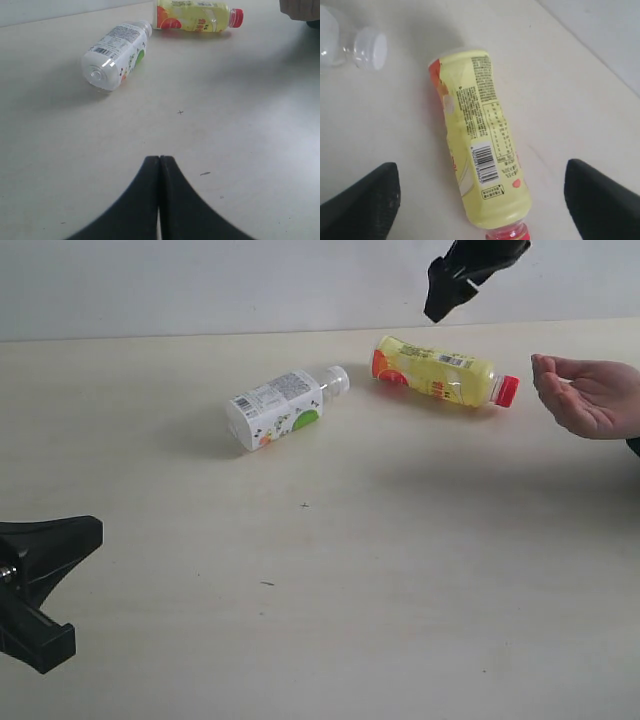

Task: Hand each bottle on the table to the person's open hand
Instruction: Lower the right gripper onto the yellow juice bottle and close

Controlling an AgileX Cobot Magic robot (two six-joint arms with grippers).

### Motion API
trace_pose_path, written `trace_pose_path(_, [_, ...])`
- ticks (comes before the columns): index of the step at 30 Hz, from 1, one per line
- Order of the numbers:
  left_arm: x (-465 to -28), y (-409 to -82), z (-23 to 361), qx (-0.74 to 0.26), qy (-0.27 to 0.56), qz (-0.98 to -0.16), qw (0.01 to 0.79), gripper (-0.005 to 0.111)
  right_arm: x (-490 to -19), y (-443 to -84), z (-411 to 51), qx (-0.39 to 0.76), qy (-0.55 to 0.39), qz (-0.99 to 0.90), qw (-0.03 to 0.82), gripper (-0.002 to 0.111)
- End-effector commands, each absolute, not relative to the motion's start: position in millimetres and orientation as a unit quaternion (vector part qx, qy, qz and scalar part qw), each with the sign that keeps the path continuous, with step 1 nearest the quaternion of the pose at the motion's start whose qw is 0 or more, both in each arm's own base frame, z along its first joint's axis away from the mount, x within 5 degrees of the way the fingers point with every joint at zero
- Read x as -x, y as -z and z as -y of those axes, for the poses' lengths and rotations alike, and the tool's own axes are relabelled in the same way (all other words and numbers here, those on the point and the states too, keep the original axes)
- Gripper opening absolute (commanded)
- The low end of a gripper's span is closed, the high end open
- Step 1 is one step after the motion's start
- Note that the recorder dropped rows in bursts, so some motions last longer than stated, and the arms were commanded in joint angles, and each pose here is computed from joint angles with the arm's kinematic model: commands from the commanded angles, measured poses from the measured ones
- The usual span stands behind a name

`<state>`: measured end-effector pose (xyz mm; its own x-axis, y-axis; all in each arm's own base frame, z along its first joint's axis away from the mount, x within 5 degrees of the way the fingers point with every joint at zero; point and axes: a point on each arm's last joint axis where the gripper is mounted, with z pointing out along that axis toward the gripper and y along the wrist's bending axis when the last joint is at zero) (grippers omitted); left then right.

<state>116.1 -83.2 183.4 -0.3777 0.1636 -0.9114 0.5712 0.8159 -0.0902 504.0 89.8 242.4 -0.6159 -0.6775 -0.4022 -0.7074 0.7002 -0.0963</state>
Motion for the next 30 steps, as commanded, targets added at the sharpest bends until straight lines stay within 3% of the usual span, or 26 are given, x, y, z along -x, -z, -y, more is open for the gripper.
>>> trace_pose_path(1, [-115.8, -184.7, 82.8, -0.228, 0.202, -0.801, 0.515, 0.0, -513.0, -203.7, -89.9, 0.401, -0.036, -0.899, 0.175, 0.084])
trace_pose_path(9, [-115.8, -184.7, 82.8, -0.228, 0.202, -0.801, 0.515, 0.0, -518.6, -160.8, -88.8, 0.421, -0.033, -0.896, 0.137, 0.084])
trace_pose_path(30, [-115.8, -184.7, 82.8, -0.228, 0.202, -0.801, 0.515, 0.0, -526.3, -139.1, -89.0, 0.424, -0.023, -0.893, 0.149, 0.08])
